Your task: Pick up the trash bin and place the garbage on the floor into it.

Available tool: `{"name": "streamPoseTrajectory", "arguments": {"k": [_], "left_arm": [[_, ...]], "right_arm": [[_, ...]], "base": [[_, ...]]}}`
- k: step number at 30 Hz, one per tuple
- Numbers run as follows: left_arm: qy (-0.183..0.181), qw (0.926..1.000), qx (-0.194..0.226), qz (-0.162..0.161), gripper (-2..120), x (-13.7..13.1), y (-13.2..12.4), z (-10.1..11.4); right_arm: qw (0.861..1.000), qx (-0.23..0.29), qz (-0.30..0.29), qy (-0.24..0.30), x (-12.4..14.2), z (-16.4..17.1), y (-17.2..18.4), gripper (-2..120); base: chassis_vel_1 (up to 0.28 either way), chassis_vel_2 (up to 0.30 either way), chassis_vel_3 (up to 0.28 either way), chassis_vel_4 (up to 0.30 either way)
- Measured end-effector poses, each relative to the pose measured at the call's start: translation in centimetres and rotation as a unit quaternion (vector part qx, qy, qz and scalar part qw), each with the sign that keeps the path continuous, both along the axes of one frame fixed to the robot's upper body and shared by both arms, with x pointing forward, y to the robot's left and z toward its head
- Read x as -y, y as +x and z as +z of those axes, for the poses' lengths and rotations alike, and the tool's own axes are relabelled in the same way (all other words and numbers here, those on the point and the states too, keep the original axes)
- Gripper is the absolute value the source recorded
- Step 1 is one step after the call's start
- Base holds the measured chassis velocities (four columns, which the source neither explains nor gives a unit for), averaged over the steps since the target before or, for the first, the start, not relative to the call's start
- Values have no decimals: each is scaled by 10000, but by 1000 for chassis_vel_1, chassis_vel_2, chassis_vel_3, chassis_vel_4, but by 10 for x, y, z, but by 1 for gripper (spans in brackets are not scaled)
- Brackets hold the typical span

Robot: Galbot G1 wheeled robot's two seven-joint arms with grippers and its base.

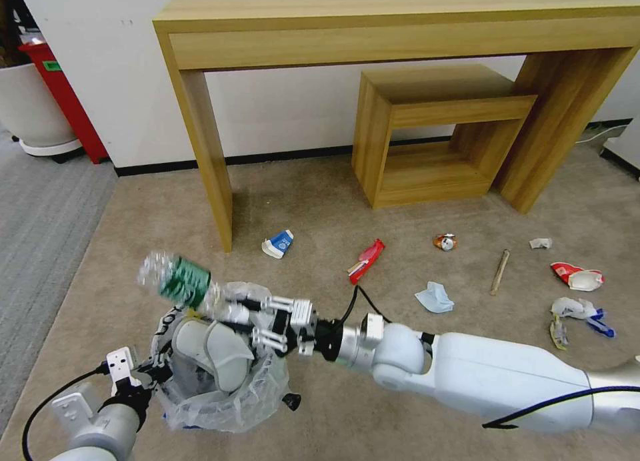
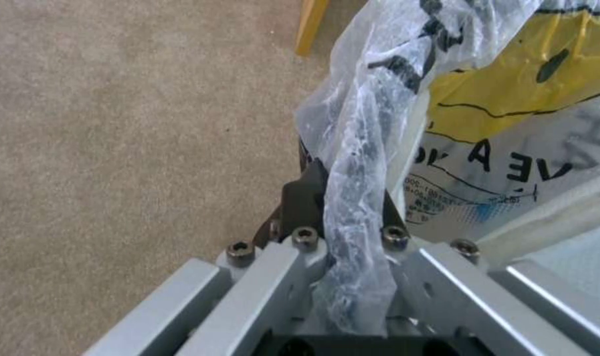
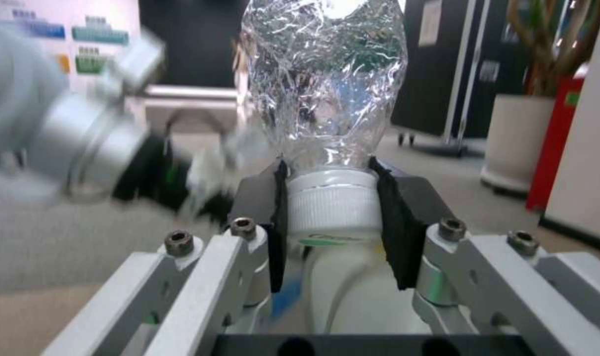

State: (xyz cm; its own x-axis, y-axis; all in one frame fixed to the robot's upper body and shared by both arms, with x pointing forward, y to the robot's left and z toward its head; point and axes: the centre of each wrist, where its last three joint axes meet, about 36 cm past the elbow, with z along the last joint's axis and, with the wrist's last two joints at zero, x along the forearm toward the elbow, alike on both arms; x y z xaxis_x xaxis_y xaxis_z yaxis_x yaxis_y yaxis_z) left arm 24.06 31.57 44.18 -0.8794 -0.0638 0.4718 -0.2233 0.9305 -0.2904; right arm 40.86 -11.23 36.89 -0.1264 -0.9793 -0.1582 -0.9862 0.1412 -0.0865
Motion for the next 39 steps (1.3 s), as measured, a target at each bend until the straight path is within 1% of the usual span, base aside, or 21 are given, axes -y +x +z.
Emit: {"name": "streamPoseTrajectory", "arguments": {"k": [1, 2, 5, 10, 13, 16, 18, 19, 22, 23, 24, 26, 27, 30, 31, 32, 33, 34, 35, 38, 39], "left_arm": [[-8, 10000, -2, 4, 1, 1, 0, 0], [-8, 10000, -2, 4, 1, 1, 0, 0], [-24, 10000, 0, 15, 1, 2, 0, -1], [-40, 10000, 6, 19, 1, 3, 0, -2], [-42, 10000, 9, 25, 1, 3, 0, -2], [-57, 10000, 9, 25, 1, 4, 0, -3], [-64, 10000, 0, 21, 1, 5, 0, -4], [-64, 10000, 0, 21, 1, 5, 0, -4], [-61, 10000, -7, 11, 1, 4, 0, -5], [-61, 10000, -7, 11, 1, 4, 0, -5], [-50, 10000, -4, 7, 1, 4, 0, -5], [-49, 10000, 2, 5, 1, 3, 1, -4], [-49, 10000, 2, 5, 1, 3, 1, -4], [-51, 10000, -14, 6, 1, 2, 1, -6], [-51, 10000, -14, 6, 1, 2, 1, -6], [-51, 10000, -20, 8, 1, 2, 1, -7], [-48, 10000, -25, 9, 1, 2, 1, -7], [-46, 10000, -30, 8, 1, 2, 1, -7], [-46, 10000, -30, 8, 1, 2, 1, -7], [-27, 10000, -27, 5, 1, 1, 1, -7], [-27, 10000, -27, 5, 1, 1, 1, -7]], "right_arm": [[10000, -13, 4, -83, 0, -10, -1, 28], [10000, -13, 4, -83, 0, -10, -1, 28], [9996, -58, -14, -258, -2, -30, -3, 28], [9991, -47, -89, -408, -10, -52, -1, 28], [9988, 4, -105, -470, -12, -56, 2, 28], [9986, 19, -116, -510, -14, -60, 3, 31], [9984, 16, -143, -543, -16, -65, 1, 43], [9984, 16, -143, -543, -16, -65, 1, 43], [9983, 33, -143, -559, -15, -66, 0, 58], [9983, 33, -143, -559, -15, -66, 0, 58], [9984, 42, -154, -544, -14, -65, 1, 64], [9986, 45, -169, -501, -14, -62, 0, 71], [9986, 45, -169, -501, -14, -62, 0, 71], [9989, -13, -368, -286, -15, -50, -1, 86], [9989, -13, -368, -286, -15, -50, -1, 86], [9987, -30, -443, -233, -14, -46, -1, 89], [9982, -60, -576, -150, -14, -41, -2, 96], [9972, -104, -739, -65, -13, -33, -2, 98], [9972, -104, -739, -65, -13, -33, -2, 98], [9901, -217, -1354, 306, -9, -1, 6, 100], [9901, -217, -1354, 306, -9, -1, 6, 100]], "base": [[0, 0, 0, 0], [0, 0, 0, 0], [0, 0, 0, 0], [0, 0, 0, 0], [0, 0, 0, 0], [0, 0, 0, 0], [0, 0, 0, 0], [0, 0, 0, 0], [0, 0, 0, 0], [0, 0, 0, 0], [0, 0, 0, 0], [0, 0, 0, 0], [0, 0, 0, 0], [0, 0, 0, 0], [0, 0, 0, 0], [0, 0, 0, 0], [0, 0, 0, 0], [0, 0, 0, 0], [0, 0, 0, 0], [0, 0, 0, 0], [0, 0, 0, 0]]}}
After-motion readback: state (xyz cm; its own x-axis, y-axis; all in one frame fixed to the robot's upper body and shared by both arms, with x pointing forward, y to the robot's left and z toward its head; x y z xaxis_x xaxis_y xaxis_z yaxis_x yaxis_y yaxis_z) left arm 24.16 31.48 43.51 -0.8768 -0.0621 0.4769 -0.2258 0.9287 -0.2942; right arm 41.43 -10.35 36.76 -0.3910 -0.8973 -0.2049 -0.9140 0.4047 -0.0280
